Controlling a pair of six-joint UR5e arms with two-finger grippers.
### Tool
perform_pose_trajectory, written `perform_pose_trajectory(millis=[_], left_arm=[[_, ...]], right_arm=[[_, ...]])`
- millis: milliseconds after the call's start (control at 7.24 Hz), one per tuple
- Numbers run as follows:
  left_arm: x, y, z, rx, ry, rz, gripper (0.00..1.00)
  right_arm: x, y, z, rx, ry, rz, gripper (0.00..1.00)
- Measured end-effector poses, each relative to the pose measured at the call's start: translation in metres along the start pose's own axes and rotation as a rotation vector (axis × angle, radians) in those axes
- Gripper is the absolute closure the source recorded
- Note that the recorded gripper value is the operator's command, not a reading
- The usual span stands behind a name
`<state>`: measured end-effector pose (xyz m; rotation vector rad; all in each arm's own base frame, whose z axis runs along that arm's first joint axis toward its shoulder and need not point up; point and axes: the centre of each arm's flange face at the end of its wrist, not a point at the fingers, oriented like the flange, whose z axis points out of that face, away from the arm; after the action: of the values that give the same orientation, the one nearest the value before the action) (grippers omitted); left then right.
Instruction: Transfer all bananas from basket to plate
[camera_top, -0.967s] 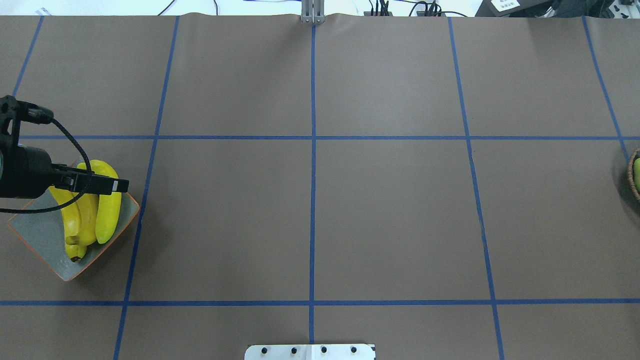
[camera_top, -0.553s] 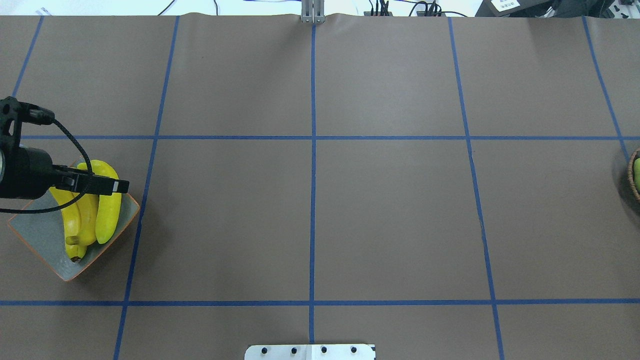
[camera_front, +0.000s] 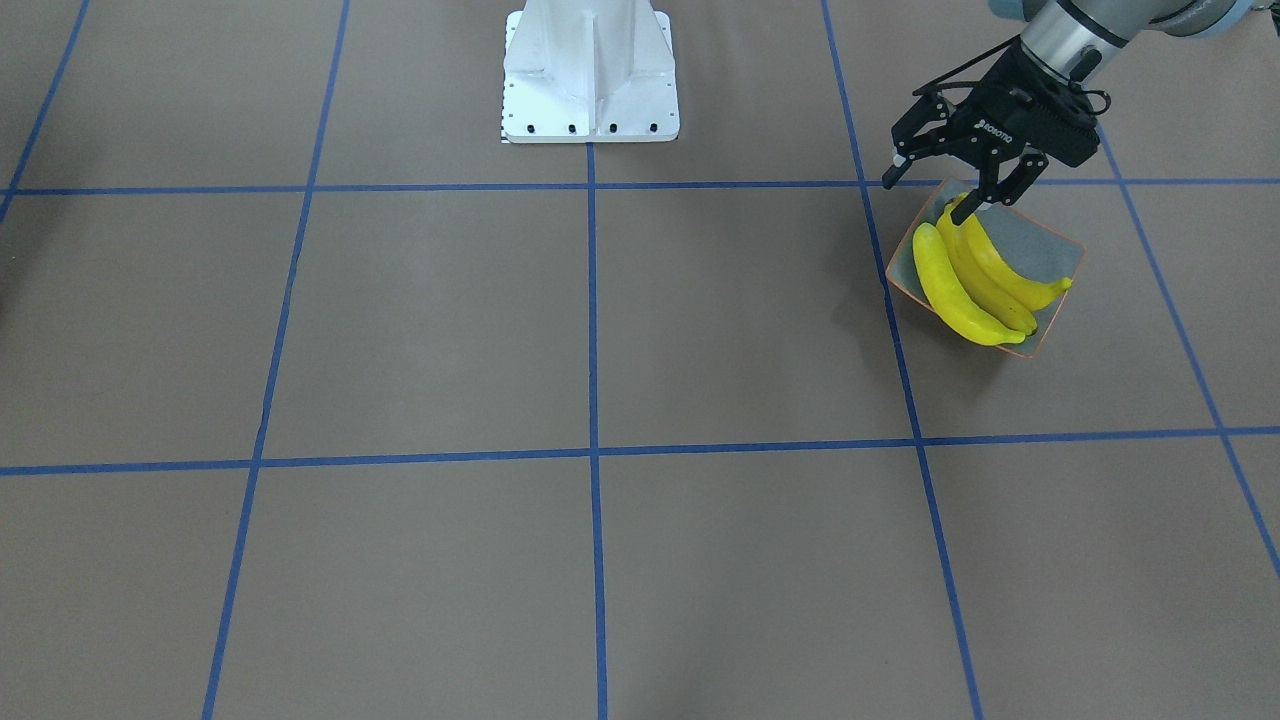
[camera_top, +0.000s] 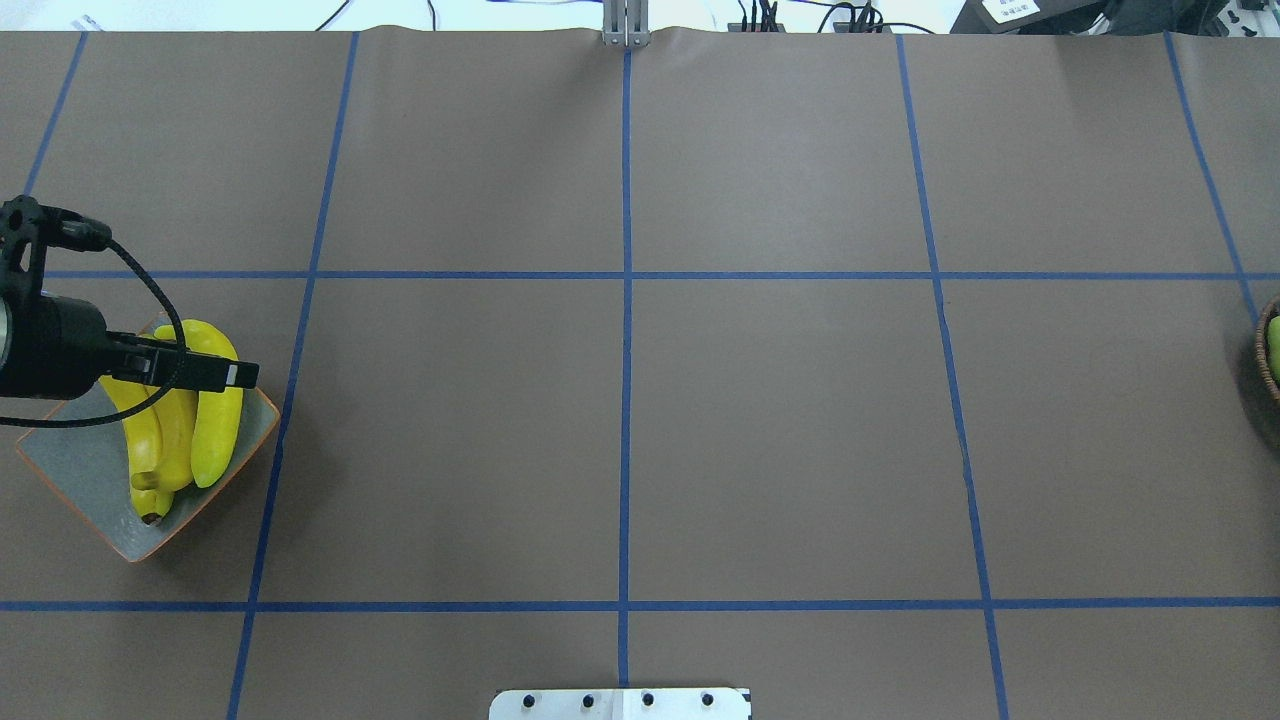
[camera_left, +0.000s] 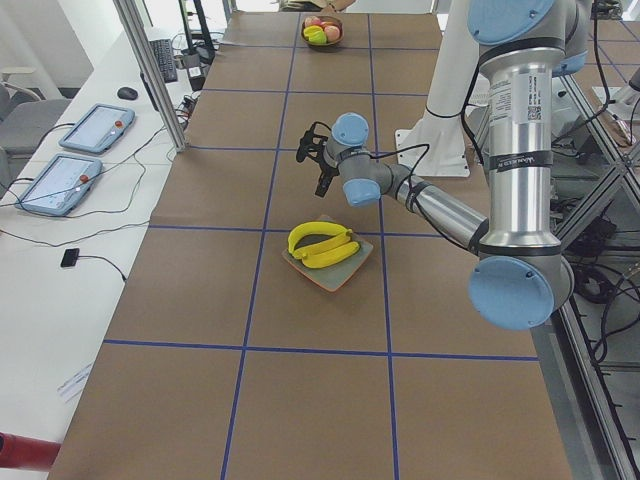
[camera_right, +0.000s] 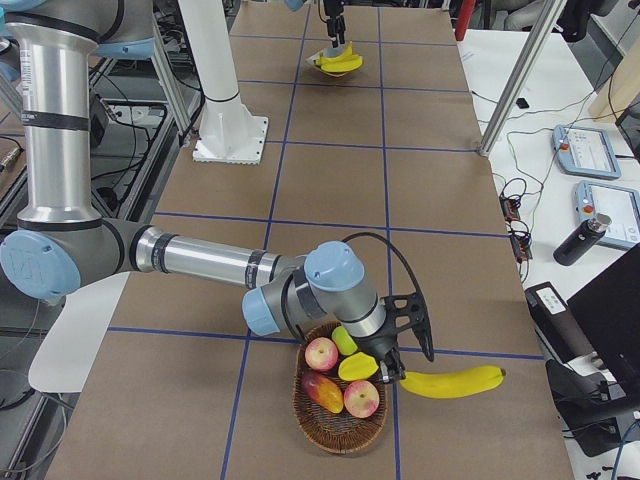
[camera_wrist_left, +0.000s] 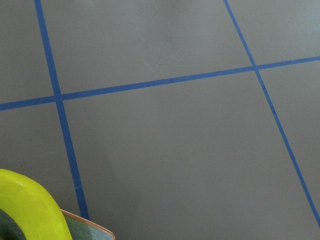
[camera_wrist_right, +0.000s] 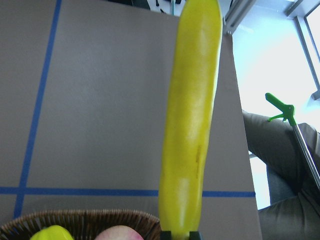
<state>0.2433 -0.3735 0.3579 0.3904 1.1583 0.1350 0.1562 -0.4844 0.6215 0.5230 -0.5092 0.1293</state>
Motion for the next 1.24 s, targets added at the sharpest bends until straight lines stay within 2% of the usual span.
perform_pose_trajectory(millis=[276,553,691,967,1244], left_arm=[[0.007,-0.006,0.001,0.011,0.013,0.008,0.00],[0.024,-0.018,0.002,0.032,0.043,0.025,0.00],[0.037,-0.028,0.004,0.046,0.067,0.023,0.00],[0.088,-0.067,0.009,0.096,0.154,0.009,0.00],[0.152,-0.111,0.007,0.145,0.260,-0.053,0.00]], right_arm=[[-0.066,-0.050,-0.045,0.108,-0.103,-0.103,1.00],[-0.141,-0.096,-0.065,0.166,-0.229,-0.217,1.00],[-0.189,-0.119,-0.068,0.184,-0.295,-0.257,1.00],[-0.308,-0.149,-0.068,0.184,-0.444,-0.293,1.00],[-0.414,-0.148,-0.075,0.165,-0.574,-0.355,1.00]])
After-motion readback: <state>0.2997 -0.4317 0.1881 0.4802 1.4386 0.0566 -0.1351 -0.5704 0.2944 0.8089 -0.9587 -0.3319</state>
